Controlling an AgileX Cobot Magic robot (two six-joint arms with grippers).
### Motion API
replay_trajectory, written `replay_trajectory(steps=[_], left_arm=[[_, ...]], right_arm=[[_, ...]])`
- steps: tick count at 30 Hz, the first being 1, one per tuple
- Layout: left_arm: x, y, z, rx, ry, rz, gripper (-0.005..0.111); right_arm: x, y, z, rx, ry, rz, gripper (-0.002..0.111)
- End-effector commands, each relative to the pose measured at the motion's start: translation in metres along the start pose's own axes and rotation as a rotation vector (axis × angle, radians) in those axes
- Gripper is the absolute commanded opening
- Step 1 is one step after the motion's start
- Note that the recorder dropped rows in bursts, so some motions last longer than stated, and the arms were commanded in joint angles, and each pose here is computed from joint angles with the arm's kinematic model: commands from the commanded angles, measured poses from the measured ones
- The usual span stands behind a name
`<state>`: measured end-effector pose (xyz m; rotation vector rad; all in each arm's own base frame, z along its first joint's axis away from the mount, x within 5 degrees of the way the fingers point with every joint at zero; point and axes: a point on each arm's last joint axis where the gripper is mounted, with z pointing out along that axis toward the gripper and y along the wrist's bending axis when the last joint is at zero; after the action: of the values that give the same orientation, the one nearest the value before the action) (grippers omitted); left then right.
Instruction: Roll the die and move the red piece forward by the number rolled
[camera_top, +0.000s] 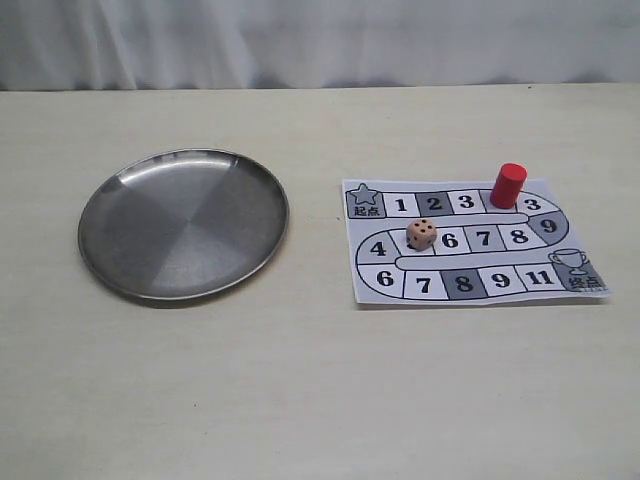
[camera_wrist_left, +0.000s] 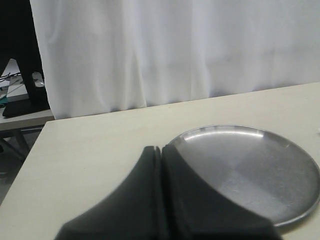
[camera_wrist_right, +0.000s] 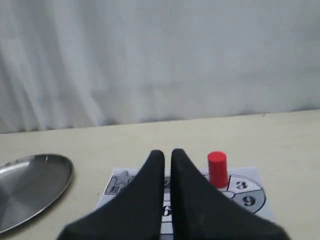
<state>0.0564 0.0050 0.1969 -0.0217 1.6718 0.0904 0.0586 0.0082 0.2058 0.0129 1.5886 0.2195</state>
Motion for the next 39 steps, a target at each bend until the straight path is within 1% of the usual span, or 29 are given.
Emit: replay_trajectory(steps=[1,4,7,11,39], left_arm=[[-0.0003,-0.0003,-0.0006,0.004,-0.012,0.001,0.000],[0.0000,-0.0003,-0.0004,0.004,-0.009,0.001,0.000],[0.0001,-0.0003,-0.0004,0.004,-0.007,0.001,0.000],[0.0004,-0.0002,-0.0004,0.004,-0.004,0.001,0.000],[0.0000,-0.0003,-0.0004,0.004,-0.008,0.001,0.000]], right_arm=[[0.0027,-0.0045,-0.0028,0.077,0.007,-0.027,0.004],[0.0084,-0.0079,-0.0034,0.139,0.066,-0.021,0.004],[0.0083,-0.0086,-0.0034,0.151,0.064,-0.020,0.004],[0.0105,-0.0091,-0.0037,0.153,0.091,-0.050,0.004],[0.0108,-0.0091,-0.0037,0.153,0.094,-0.048,0.004]])
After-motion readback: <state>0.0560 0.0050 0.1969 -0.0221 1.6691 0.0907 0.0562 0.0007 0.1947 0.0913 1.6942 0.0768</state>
